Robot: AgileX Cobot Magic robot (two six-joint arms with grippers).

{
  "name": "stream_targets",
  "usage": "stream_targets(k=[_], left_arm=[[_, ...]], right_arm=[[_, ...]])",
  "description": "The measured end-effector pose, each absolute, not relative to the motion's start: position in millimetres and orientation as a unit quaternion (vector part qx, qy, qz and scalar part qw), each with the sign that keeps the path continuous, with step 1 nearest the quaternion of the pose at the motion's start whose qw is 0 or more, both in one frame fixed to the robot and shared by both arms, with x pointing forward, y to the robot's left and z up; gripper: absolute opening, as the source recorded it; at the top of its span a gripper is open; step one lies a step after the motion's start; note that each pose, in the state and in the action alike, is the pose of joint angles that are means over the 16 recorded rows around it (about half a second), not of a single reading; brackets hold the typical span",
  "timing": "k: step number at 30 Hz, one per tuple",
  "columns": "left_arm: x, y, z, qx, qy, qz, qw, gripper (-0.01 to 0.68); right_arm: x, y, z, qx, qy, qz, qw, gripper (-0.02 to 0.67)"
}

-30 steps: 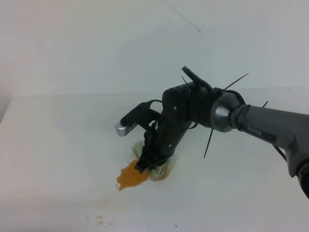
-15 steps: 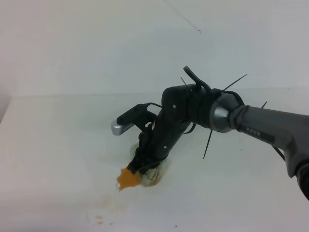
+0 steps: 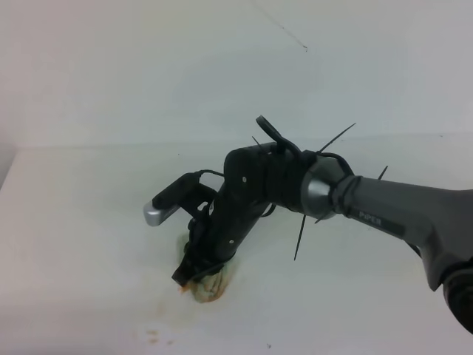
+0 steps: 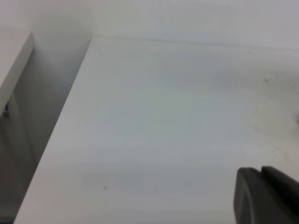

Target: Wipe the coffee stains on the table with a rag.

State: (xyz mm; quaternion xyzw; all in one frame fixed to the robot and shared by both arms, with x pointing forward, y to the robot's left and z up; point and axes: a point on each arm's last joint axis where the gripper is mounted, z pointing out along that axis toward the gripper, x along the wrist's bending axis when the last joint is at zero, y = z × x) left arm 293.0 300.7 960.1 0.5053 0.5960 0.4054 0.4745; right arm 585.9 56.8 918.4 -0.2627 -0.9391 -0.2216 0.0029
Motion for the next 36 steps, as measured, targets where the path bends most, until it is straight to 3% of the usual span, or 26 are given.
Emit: stream_targets(k=[18,36], left_arm=[[293,301,960,0.505,0.596,0.405,0.474,-0.002],[293,301,960,0.505,0.596,0.405,0.474,-0.002]], right_arm=[[573,73,904,-0.260,-0.945,-0.199,-0.016,0.027],[605,41,906,-0.288,-0.940,-0.167,-0.077,0.027]])
